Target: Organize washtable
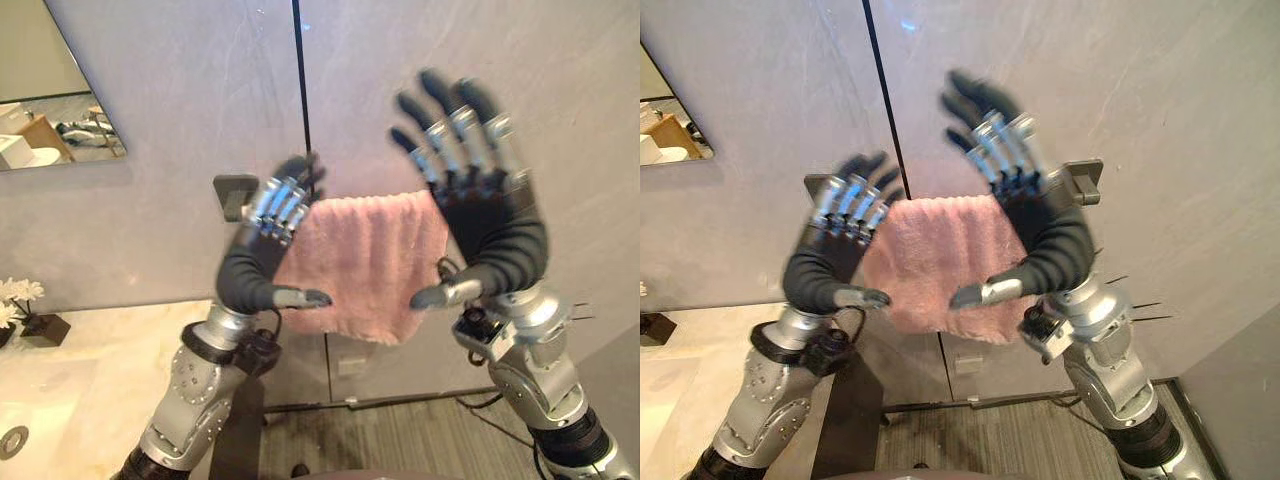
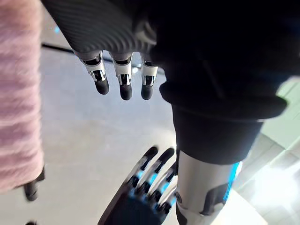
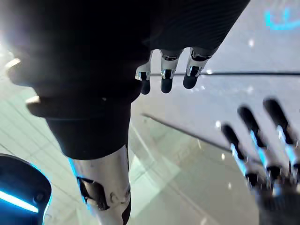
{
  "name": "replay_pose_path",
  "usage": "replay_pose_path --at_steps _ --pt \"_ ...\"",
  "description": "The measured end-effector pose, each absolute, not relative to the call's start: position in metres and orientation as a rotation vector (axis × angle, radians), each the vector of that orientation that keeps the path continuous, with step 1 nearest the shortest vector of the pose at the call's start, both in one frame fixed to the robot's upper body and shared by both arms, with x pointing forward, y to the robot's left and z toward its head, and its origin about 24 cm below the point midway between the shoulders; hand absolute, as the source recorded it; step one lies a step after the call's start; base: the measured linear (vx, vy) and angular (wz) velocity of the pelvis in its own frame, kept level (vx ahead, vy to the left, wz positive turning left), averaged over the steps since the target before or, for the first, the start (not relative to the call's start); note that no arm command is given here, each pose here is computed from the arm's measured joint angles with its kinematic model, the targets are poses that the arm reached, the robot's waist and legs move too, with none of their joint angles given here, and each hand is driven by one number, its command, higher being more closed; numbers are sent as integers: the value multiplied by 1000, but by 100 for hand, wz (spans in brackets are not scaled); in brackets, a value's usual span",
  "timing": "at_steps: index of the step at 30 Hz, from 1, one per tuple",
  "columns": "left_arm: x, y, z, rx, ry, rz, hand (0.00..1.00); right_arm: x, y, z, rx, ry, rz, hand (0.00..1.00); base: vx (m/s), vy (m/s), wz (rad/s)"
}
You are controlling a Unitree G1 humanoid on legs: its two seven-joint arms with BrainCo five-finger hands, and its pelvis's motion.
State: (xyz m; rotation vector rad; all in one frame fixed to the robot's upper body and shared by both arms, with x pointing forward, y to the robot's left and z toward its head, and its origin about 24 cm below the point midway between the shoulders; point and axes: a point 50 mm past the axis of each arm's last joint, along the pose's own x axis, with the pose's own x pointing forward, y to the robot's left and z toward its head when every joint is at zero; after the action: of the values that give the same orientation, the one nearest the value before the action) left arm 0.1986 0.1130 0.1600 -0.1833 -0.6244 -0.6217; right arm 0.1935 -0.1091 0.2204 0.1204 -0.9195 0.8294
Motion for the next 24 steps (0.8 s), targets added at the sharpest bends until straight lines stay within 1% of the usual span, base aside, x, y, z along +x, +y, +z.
replay_pose_path --at_steps 1,2,3,5,7,8,11,16,17,21,23,24 --pt "200 109 150 -171 -565 -667 0 193 -104 212 101 -852 902 0 -10 -19 -5" --pt "200 108 146 -165 -544 -683 0 193 -103 208 89 -824 925 0 -21 -19 -6" --pt "200 105 137 -145 -492 -719 0 196 -101 197 69 -744 966 0 -21 -15 -4" --pt "202 101 125 -122 -426 -757 0 202 -103 175 47 -607 982 0 -32 -17 -4" --pt "208 102 107 -87 -338 -751 0 207 -109 156 37 -501 957 0 -35 -23 -3" --pt "210 104 99 -54 -301 -742 0 209 -111 141 27 -428 935 0 0 0 0" --pt "216 105 78 28 -220 -710 0 212 -116 112 -35 -325 871 0 -14 -8 0" --pt "226 97 53 67 -143 -604 0 222 -110 83 -86 -281 723 0 -50 -17 4" --pt "229 95 47 97 -128 -566 0 225 -108 76 -107 -276 674 0 -36 -9 5" --pt "231 90 34 156 -92 -506 0 226 -104 62 -139 -249 580 0 -10 -8 6" --pt "235 96 31 194 -88 -441 0 229 -108 54 -179 -224 510 0 0 0 0" --pt "238 104 32 212 -95 -385 0 231 -116 48 -205 -195 447 0 0 0 0"
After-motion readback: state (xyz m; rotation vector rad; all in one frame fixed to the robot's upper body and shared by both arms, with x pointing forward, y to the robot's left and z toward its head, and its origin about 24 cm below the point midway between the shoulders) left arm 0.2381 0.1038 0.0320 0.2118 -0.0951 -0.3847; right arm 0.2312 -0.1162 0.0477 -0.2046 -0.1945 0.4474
